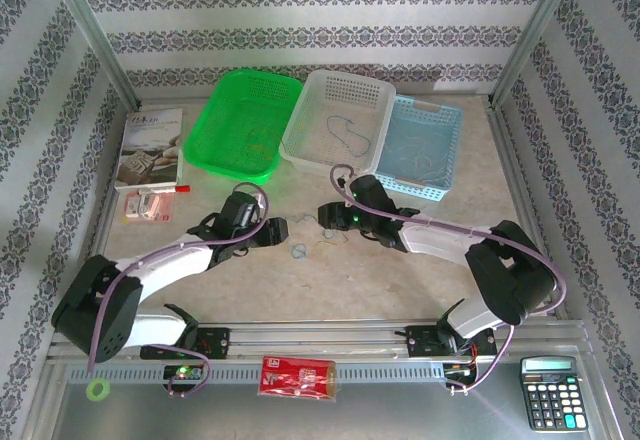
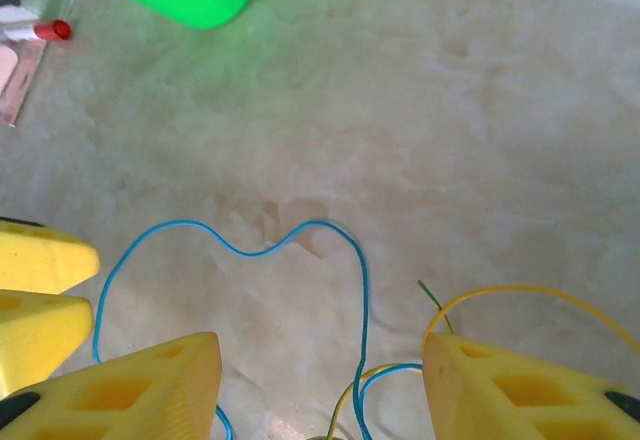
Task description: Untangle the cables
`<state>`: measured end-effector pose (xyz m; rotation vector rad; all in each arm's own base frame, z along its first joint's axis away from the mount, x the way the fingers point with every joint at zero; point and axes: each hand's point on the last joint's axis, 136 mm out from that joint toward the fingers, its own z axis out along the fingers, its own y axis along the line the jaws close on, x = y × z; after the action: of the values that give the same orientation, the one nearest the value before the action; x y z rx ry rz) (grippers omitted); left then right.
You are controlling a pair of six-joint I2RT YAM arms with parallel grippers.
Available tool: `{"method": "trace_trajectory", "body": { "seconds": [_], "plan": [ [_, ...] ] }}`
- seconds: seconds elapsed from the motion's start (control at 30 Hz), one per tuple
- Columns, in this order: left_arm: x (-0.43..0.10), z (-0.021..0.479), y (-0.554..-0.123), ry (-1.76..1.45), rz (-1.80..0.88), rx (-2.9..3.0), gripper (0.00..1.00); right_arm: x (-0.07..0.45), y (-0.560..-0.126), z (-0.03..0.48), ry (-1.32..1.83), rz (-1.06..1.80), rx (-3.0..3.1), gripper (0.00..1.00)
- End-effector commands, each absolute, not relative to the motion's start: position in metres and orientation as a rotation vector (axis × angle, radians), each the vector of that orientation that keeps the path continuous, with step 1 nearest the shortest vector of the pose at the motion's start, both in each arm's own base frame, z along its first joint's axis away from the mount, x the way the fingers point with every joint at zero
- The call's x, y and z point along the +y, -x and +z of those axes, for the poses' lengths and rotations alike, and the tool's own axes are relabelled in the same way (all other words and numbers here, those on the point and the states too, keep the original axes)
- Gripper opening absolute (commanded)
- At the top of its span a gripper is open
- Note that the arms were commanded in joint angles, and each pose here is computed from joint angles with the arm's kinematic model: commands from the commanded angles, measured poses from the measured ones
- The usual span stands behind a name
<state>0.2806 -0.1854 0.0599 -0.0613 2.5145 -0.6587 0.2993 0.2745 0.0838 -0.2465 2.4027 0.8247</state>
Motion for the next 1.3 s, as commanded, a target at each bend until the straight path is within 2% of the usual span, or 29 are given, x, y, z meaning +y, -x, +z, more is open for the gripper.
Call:
{"method": "trace_trajectory", "body": {
  "seconds": [0.0, 0.27, 0.67, 0.9, 1.17, 1.27],
  "plan": [
    [-0.202, 0.073, -0.298, 0.004, -0.672, 2.447, 0.62, 0.285, -0.297, 0.077, 0.251, 0.852, 2.395, 0.55],
    [-0.208, 0.063, -0.306, -0.012, -0.647, 2.458, 0.53, 0.284, -0.292, 0.052, 0.235, 0.828, 2.446, 0.51],
    [-0.186, 0.093, -0.295, 0.101, -0.634, 2.366, 0.7, 0.281, -0.29, 0.052, 0.222, 0.827, 2.44, 0.5],
    [-0.195, 0.104, -0.3, 0.068, -0.672, 2.35, 0.72, 0.279, -0.289, 0.05, 0.22, 0.818, 2.443, 0.5],
    [-0.214, 0.073, -0.307, -0.001, -0.616, 2.438, 0.72, 0.277, -0.287, 0.042, 0.212, 0.795, 2.458, 0.49],
    [-0.221, 0.066, -0.309, -0.027, -0.598, 2.452, 0.68, 0.276, -0.286, 0.038, 0.212, 0.786, 2.464, 0.49]
  ]
}}
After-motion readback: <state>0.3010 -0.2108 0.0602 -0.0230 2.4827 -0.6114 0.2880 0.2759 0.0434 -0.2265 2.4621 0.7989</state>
